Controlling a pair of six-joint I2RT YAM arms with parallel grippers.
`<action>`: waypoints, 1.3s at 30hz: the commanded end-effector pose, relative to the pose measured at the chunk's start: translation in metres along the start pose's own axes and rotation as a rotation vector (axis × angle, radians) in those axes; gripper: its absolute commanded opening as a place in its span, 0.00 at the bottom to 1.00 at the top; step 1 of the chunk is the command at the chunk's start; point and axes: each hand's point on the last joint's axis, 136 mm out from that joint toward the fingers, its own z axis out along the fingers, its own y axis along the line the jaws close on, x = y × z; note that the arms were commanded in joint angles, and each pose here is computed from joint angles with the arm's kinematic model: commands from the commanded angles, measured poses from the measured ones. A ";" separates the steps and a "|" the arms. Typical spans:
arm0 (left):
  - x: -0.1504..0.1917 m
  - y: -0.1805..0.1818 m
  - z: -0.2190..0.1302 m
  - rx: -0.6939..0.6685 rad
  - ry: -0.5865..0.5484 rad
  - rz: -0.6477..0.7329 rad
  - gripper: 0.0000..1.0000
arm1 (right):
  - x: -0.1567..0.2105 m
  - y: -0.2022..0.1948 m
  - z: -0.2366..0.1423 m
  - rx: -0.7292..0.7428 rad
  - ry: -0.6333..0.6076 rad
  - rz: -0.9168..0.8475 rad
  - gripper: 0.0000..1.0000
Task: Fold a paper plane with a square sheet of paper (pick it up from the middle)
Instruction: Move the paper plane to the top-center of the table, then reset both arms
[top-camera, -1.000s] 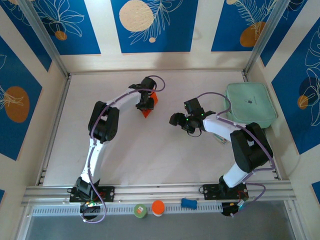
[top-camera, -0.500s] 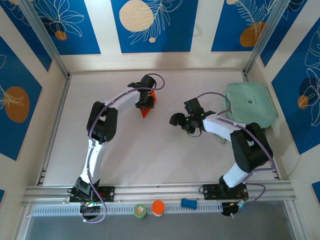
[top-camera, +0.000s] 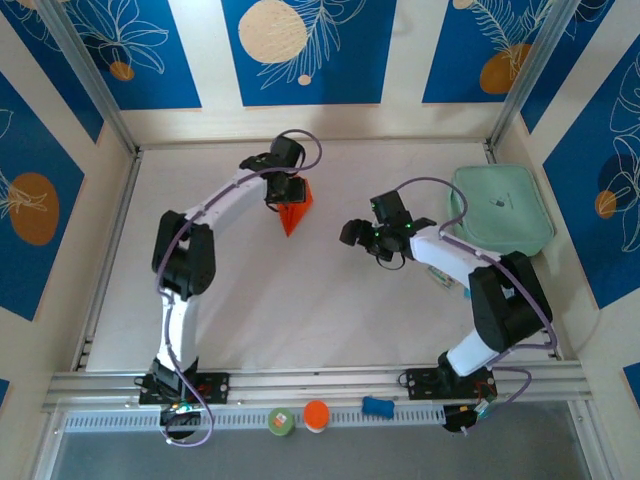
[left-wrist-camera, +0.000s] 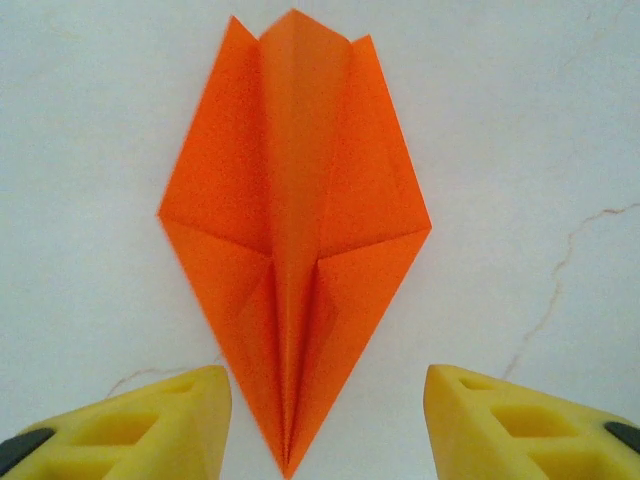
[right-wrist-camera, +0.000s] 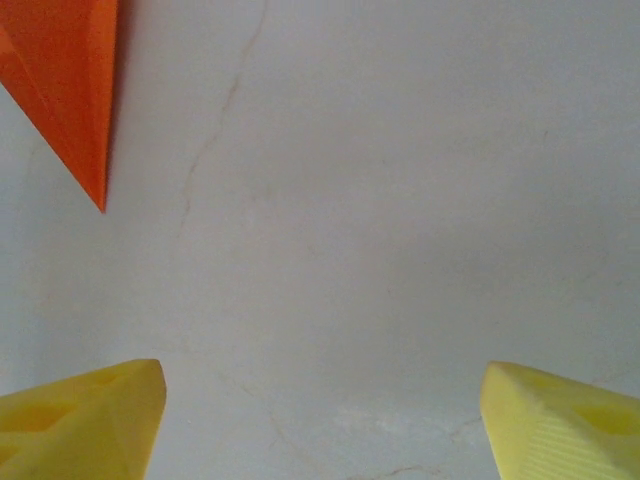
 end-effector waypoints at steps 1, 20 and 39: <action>-0.023 0.009 -0.055 -0.006 -0.149 -0.028 0.56 | -0.029 0.010 -0.036 0.003 -0.129 -0.114 0.91; 0.086 0.235 -0.156 -0.529 -0.667 -0.229 0.99 | -0.087 -0.109 -0.123 0.320 -0.708 -0.279 0.99; 0.086 0.228 -0.079 -0.220 -0.832 0.083 0.99 | -0.091 -0.122 -0.081 0.098 -0.787 -0.473 0.99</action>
